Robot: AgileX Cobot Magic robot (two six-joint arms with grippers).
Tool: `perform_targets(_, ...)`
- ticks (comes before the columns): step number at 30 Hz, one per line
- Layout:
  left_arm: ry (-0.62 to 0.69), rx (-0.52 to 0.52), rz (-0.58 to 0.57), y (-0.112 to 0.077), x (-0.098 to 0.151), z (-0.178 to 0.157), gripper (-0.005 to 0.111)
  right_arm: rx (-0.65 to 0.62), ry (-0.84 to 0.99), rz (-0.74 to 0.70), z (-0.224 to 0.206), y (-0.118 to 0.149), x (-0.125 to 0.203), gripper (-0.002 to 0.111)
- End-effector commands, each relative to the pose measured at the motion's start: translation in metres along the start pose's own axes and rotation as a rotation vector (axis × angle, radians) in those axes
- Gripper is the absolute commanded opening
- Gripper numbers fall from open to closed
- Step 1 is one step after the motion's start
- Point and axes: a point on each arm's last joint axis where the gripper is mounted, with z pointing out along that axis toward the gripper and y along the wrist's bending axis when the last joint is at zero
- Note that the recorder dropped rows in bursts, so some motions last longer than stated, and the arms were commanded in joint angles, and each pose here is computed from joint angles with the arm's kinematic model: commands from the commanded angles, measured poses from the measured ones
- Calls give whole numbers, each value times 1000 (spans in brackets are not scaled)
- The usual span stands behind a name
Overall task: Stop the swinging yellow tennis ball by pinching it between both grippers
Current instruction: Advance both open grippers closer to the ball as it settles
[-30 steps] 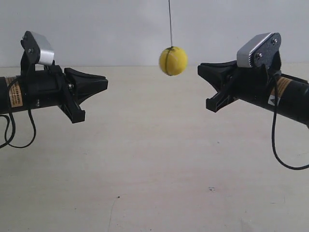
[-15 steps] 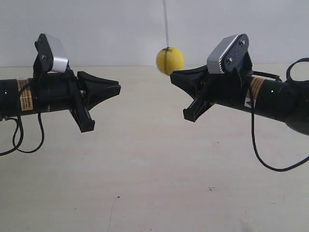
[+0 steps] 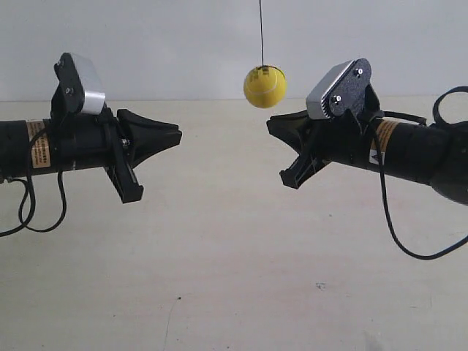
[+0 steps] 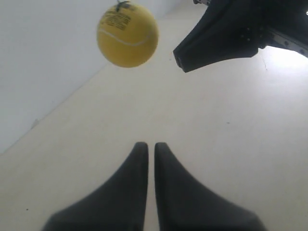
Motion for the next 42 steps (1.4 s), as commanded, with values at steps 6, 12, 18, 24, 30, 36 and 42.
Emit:
perform_targets(6, 0, 1, 25, 0, -2, 1, 5, 31, -10, -2, 1, -3, -2, 0)
perform_targets(12, 3, 0, 24, 0, -1, 1, 5, 19, -33, 16, 0, -2, -4, 0)
perform_targets(18, -15, -6, 21, 1, -4, 1, 5, 4, -94, 12, 0, -1, -9, 0)
perform_targets(24, -69, -37, 93, 2, -20, -5, 5, -4, -133, -2, 0, 0, -13, 0)
perform_targets(30, -77, -62, 77, 5, -19, -4, 5, -4, -133, -2, 0, 0, -13, 0)
perform_targets(36, -83, -59, 70, 5, -20, -4, 5, -5, -131, -3, 0, 0, -13, 0)
perform_targets(42, -101, -55, 75, 5, -22, -4, 5, -12, -89, 19, 12, -3, 2, 0)
